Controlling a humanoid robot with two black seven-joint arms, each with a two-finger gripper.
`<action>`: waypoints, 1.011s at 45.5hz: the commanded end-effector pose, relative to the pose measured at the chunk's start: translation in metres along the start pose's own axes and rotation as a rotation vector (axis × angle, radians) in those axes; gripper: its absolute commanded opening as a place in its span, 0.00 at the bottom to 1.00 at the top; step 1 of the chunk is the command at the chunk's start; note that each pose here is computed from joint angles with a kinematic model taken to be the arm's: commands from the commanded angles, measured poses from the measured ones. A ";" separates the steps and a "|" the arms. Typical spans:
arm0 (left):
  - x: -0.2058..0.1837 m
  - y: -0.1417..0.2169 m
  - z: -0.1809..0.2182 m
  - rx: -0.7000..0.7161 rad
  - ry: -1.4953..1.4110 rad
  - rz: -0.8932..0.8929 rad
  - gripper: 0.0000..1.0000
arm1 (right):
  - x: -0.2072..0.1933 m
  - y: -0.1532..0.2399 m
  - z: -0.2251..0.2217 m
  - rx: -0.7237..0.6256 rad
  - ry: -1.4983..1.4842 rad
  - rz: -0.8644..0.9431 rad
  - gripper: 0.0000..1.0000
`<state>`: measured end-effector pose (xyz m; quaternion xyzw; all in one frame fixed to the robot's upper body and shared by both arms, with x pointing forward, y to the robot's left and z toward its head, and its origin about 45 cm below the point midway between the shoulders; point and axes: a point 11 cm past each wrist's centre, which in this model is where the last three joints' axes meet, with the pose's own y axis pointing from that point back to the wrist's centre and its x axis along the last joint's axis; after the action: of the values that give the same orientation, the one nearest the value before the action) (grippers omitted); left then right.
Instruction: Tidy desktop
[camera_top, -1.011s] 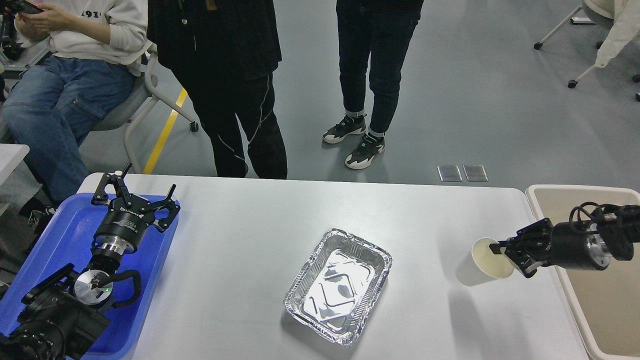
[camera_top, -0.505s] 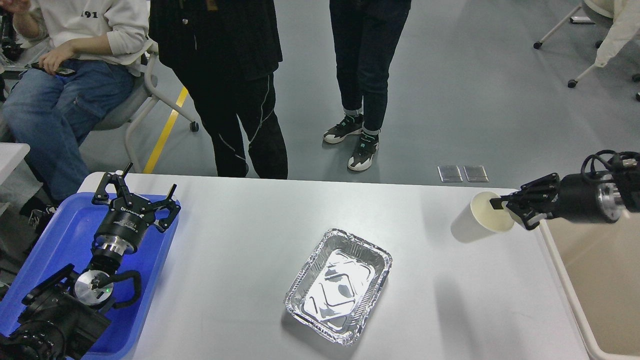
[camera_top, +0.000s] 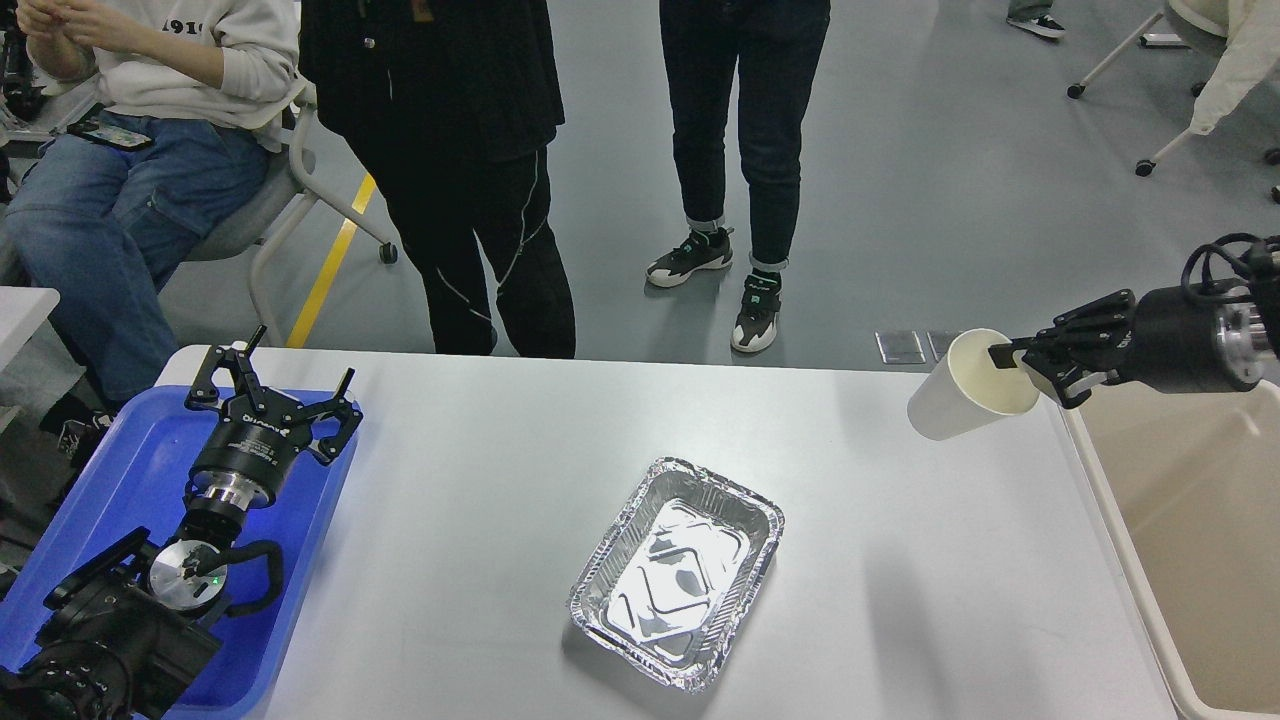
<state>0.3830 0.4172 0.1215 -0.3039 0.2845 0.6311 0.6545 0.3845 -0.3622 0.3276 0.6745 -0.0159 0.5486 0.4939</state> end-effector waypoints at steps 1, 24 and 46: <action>0.000 0.000 0.001 -0.001 -0.001 0.000 1.00 | -0.017 0.016 0.018 -0.070 -0.103 0.024 0.00; 0.000 0.000 0.000 0.000 0.000 0.000 1.00 | -0.101 0.085 0.084 -0.399 -0.619 0.216 0.00; 0.000 0.000 0.000 0.000 0.000 0.000 1.00 | -0.223 0.120 0.100 -0.731 -1.130 0.417 0.00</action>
<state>0.3830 0.4170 0.1214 -0.3039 0.2846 0.6310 0.6545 0.3288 -0.5722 0.2782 0.6681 -0.4766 0.2438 0.5168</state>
